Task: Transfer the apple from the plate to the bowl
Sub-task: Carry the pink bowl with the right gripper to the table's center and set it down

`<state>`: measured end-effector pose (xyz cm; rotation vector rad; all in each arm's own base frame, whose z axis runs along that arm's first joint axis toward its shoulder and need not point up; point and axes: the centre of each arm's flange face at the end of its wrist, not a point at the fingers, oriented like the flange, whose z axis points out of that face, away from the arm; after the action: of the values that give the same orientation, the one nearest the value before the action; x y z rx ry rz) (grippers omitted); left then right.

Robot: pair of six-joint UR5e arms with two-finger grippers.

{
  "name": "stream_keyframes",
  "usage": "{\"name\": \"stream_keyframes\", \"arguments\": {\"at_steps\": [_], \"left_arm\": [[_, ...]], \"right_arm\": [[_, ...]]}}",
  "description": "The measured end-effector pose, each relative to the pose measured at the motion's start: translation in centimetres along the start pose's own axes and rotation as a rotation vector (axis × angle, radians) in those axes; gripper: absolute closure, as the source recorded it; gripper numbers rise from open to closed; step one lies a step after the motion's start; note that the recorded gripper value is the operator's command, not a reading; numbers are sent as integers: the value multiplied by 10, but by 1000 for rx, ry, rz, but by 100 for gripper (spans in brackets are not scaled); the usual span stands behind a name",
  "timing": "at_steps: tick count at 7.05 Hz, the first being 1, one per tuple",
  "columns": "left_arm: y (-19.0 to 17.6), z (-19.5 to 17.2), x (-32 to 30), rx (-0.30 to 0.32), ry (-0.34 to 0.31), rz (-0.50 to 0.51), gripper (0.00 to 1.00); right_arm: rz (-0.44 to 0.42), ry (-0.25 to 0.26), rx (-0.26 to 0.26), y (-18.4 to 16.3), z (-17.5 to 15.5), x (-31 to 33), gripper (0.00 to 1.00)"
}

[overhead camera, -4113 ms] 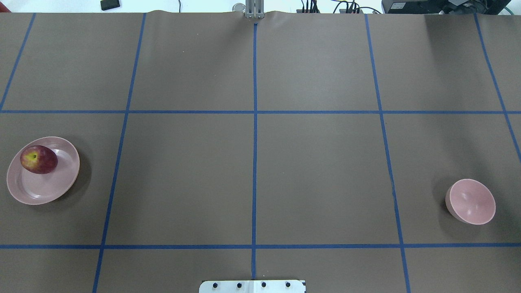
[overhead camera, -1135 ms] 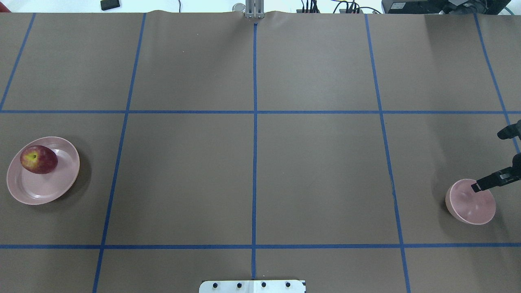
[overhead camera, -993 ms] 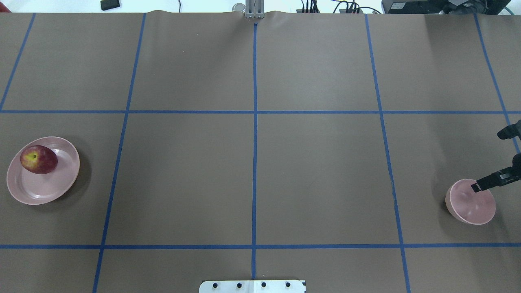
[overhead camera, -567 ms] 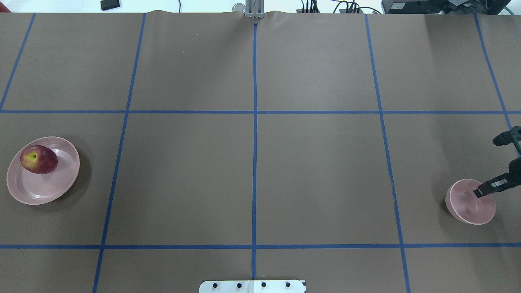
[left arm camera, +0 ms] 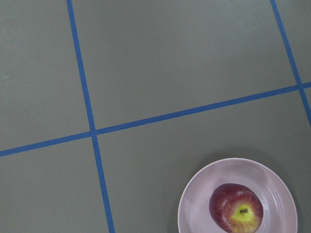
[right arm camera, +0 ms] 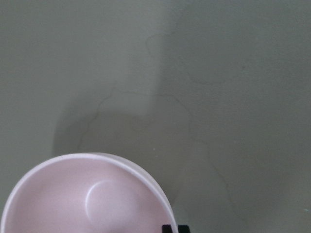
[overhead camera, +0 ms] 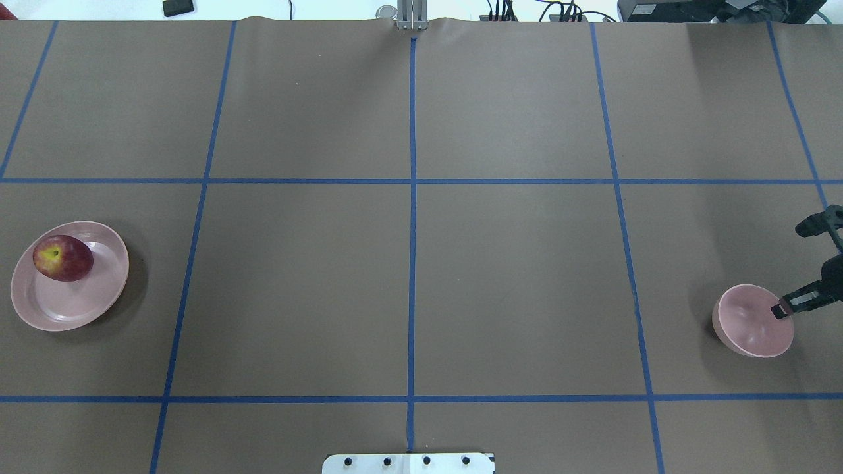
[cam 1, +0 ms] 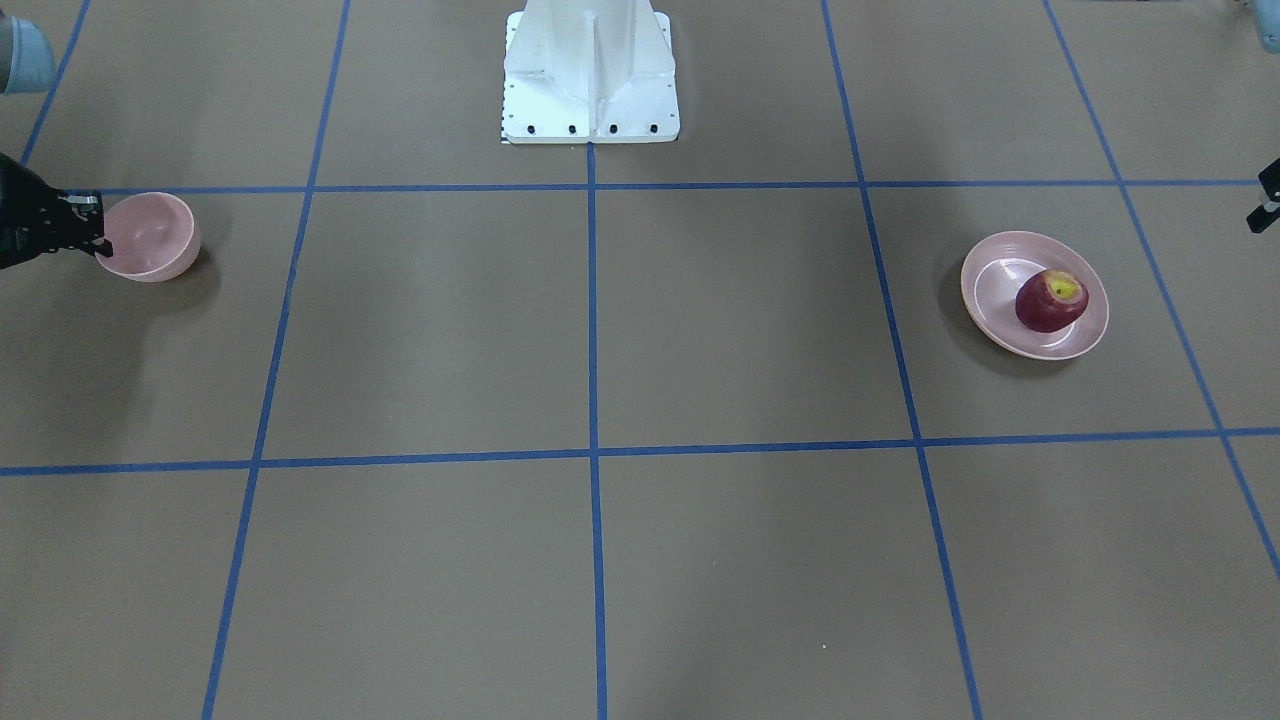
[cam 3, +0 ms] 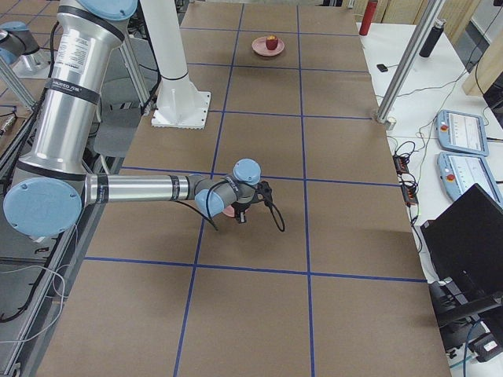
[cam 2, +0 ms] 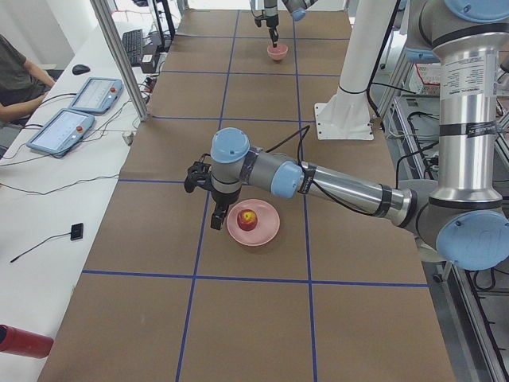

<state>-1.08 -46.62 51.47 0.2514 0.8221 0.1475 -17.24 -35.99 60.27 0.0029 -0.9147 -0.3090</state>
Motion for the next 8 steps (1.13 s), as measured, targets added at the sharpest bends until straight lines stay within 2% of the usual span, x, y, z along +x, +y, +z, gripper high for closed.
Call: {"name": "stream_keyframes", "arguments": {"at_steps": [1, 2, 3, 5, 6, 8], "left_arm": [[0, 0, 0, 1, 1, 1, 2], [0, 0, 0, 1, 1, 1, 2], [0, 0, 0, 1, 0, 1, 2], [0, 1, -2, -2, 0, -2, 2], [0, 3, -3, -5, -1, -5, 2], [-1, 5, -4, -8, 0, -6, 2]], "right_arm": [[9, -45, 24, -11, -20, -7, 100], [23, -78, 40, -41, -38, -23, 100], [54, -86, 46, -97, -60, -58, 100], [127, -62, 41, -218, -109, -163, 100], [167, -56, 31, -269, -118, -215, 100], [248, -57, 27, -354, -94, -316, 100]]}}
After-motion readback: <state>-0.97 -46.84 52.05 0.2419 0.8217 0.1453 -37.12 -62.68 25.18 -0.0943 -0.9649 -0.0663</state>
